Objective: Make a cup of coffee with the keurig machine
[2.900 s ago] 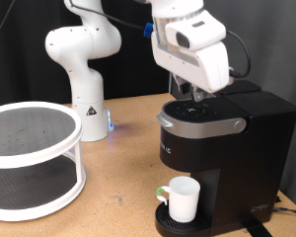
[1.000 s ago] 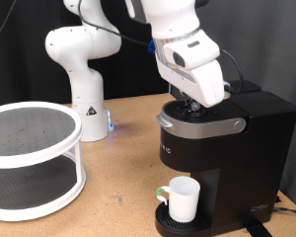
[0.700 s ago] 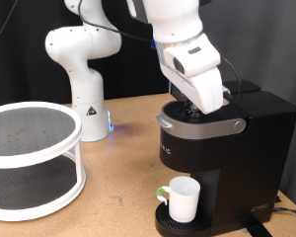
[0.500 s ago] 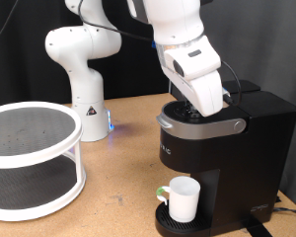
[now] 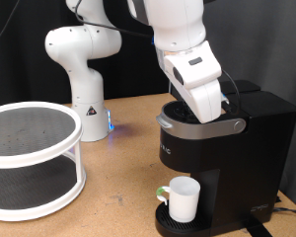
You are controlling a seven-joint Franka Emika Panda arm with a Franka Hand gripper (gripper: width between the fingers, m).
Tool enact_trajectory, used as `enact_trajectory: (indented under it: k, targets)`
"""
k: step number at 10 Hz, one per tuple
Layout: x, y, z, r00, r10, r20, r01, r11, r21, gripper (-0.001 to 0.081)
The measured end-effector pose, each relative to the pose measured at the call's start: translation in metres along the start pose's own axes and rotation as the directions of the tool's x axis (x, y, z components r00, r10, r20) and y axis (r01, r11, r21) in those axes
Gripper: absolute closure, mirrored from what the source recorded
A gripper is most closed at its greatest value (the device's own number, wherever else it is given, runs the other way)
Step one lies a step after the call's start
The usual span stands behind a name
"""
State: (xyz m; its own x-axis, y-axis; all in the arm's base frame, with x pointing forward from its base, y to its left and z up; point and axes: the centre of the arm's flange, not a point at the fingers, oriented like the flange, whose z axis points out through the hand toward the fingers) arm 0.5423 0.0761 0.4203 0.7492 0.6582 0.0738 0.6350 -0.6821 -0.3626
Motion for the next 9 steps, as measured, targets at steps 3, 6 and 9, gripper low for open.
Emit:
enact_trajectory:
  k: [3,6,9]
  targets:
    - [-0.002,0.002,-0.001,1.000,-0.019,-0.023,0.019,1.000,0.008,0.0806]
    - [-0.011,0.004,-0.007,0.985,-0.104,-0.138,0.109,0.994,0.025,0.0806]
    - [-0.031,-0.003,-0.039,0.961,-0.156,-0.230,0.157,0.987,-0.011,0.0806]
